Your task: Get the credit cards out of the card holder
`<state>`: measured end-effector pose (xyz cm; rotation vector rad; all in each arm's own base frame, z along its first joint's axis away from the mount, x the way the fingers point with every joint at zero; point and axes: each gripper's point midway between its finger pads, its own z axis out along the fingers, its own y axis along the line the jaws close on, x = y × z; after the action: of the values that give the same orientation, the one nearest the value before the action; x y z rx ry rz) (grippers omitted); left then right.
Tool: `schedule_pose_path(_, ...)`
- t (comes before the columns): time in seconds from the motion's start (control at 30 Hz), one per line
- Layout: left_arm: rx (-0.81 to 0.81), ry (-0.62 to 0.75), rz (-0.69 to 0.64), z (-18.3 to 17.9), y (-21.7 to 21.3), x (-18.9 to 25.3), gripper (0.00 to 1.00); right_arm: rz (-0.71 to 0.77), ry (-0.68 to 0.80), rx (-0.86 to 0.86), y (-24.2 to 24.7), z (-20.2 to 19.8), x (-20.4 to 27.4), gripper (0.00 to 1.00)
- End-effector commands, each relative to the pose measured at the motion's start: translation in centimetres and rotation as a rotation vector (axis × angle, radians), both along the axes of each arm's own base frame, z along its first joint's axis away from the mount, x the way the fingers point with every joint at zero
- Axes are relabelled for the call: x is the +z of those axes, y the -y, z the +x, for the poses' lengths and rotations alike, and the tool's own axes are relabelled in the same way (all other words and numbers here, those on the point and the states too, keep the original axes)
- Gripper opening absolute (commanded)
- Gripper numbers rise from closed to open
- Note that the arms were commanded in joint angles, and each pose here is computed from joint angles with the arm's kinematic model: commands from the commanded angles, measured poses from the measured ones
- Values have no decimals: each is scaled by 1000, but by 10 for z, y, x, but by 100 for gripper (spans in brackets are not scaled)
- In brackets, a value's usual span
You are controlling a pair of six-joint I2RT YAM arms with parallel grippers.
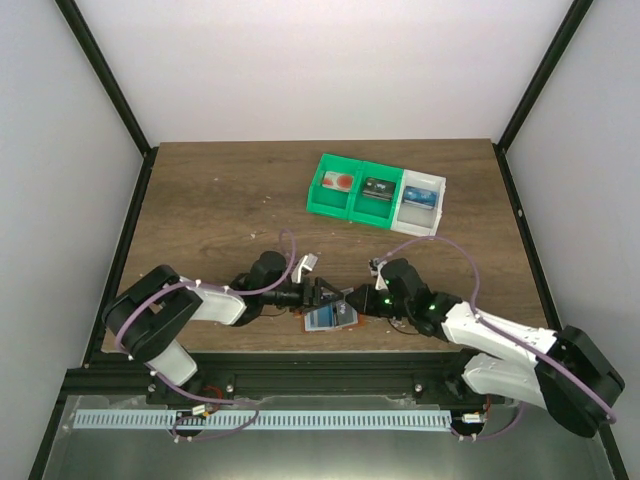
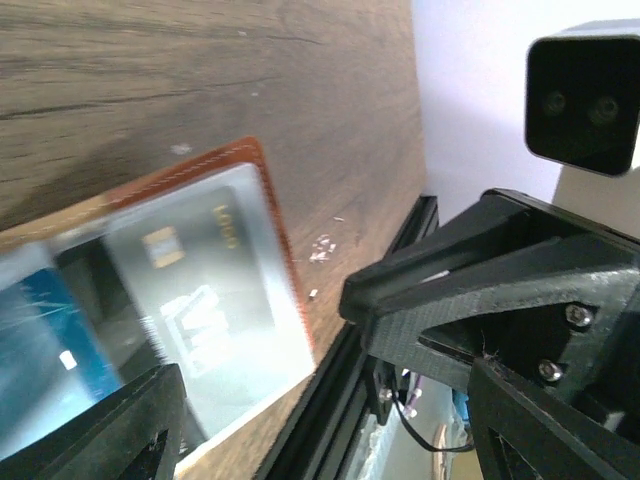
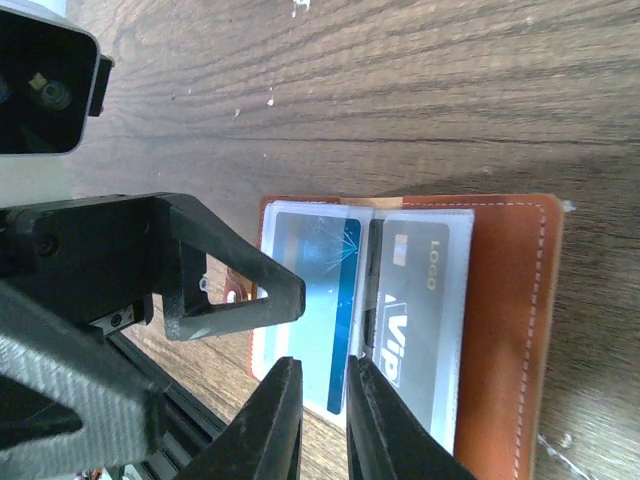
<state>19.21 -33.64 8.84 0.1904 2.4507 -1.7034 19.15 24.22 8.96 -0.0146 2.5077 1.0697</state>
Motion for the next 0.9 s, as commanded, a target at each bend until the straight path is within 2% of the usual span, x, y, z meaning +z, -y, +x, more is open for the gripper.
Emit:
schedule_pose_path(0.0,32,13,12,5,-10,-10,78,50,-7,58,-15,-3,3,15)
schedule_pose_path(0.63,23,-2,40,5,-15,-30,77,-175,-152,-22,10,-5,-63,14)
schedule_pose_path(0.87,21,-1,44,6,-15,-32,77,-206,-186,-27,16,-11,-79,14)
